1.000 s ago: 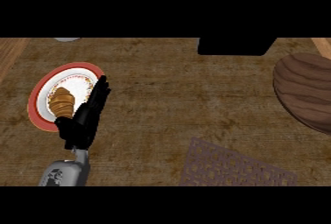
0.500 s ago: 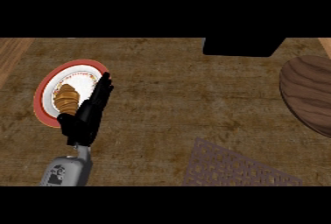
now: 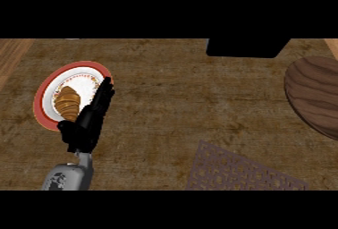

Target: Pick the lemon from the placemat and place it in the bowl

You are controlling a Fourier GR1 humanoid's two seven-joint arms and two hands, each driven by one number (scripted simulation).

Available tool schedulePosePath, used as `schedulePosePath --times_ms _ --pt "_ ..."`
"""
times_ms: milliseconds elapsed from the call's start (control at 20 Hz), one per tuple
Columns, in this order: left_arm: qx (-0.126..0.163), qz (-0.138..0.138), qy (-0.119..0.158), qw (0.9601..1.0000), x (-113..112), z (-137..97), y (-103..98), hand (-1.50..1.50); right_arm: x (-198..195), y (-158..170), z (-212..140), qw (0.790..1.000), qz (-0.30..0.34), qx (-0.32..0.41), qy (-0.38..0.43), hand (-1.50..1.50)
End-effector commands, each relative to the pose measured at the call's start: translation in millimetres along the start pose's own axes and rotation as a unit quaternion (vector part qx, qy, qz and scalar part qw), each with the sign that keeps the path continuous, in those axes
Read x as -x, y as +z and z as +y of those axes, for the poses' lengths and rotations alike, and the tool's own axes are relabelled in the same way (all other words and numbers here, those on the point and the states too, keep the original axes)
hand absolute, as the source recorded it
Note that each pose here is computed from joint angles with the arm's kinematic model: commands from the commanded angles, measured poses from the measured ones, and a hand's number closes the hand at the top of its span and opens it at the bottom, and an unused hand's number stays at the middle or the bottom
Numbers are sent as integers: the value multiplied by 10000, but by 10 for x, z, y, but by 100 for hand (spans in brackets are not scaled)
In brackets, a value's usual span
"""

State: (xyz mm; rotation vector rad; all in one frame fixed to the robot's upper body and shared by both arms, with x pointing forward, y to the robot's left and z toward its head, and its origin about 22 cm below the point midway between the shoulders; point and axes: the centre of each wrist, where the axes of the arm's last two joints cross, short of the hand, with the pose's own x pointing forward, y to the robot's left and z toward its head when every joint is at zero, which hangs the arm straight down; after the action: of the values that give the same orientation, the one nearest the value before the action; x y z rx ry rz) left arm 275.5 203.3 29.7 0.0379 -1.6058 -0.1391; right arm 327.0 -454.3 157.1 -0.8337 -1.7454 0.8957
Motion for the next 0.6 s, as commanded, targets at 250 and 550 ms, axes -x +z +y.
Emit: schedulePosePath --times_ms 250,550 --pt "141 -29 101 9998 77 -17 3 0 392 -107 336 9890 553 -1152 -747 -150" --pt "54 -1 36 10000 96 -25 8 0 509 -93 257 9796 -118 -1108 -1671 -150"
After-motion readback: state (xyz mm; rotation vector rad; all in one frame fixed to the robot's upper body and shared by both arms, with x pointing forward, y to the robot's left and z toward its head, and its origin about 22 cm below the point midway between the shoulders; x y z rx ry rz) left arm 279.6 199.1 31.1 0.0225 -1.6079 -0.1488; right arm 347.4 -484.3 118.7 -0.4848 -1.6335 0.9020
